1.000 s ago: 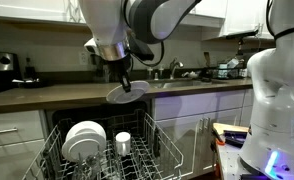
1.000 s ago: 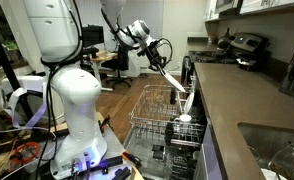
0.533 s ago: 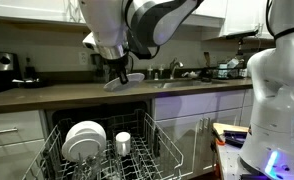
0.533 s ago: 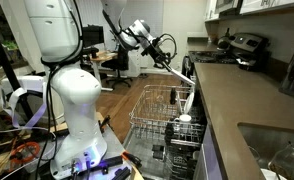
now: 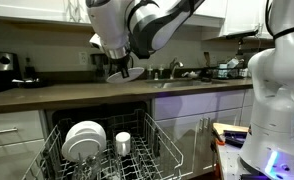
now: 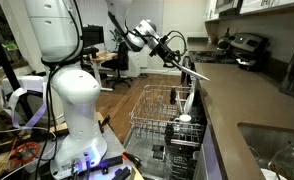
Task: Put the plate in the dishwasher on the counter
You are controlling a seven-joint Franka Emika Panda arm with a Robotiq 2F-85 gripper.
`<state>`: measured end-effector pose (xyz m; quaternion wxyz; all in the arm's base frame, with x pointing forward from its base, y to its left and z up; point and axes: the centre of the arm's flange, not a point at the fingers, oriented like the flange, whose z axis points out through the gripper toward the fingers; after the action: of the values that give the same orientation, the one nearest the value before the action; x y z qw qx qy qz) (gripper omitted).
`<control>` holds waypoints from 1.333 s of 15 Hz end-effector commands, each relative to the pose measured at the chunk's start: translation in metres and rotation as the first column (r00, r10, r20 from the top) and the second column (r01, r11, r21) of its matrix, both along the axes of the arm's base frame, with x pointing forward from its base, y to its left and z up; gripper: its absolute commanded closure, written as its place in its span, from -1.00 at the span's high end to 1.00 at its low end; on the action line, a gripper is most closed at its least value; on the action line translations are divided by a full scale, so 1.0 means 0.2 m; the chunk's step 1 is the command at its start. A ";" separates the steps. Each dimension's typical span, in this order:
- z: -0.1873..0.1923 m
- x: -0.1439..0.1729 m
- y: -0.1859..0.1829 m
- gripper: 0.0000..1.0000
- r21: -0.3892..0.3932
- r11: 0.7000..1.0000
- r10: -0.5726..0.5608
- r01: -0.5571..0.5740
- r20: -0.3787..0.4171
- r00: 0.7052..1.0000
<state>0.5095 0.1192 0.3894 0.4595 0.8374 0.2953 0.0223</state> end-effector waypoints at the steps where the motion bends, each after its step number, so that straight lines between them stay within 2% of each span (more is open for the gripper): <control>1: 0.04 0.10 -0.14 -0.85 -0.012 1.000 0.003 -0.003 0.074 0.997; 4: 0.02 0.18 -0.23 -0.85 0.011 1.000 0.006 -0.007 0.087 0.996; 5: 0.00 0.09 -0.20 -0.80 0.017 1.000 0.000 -0.001 0.047 0.999; 15: -0.02 0.14 -0.23 -0.80 0.027 1.000 -0.004 0.003 0.048 0.999; 16: -0.02 0.14 -0.23 -0.85 0.027 1.000 -0.004 0.003 0.048 0.999; 20: -0.06 0.20 -0.26 -0.85 0.025 0.999 0.020 -0.021 0.059 0.998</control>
<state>0.5382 0.0726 0.3769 0.4517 0.8438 0.2867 0.0412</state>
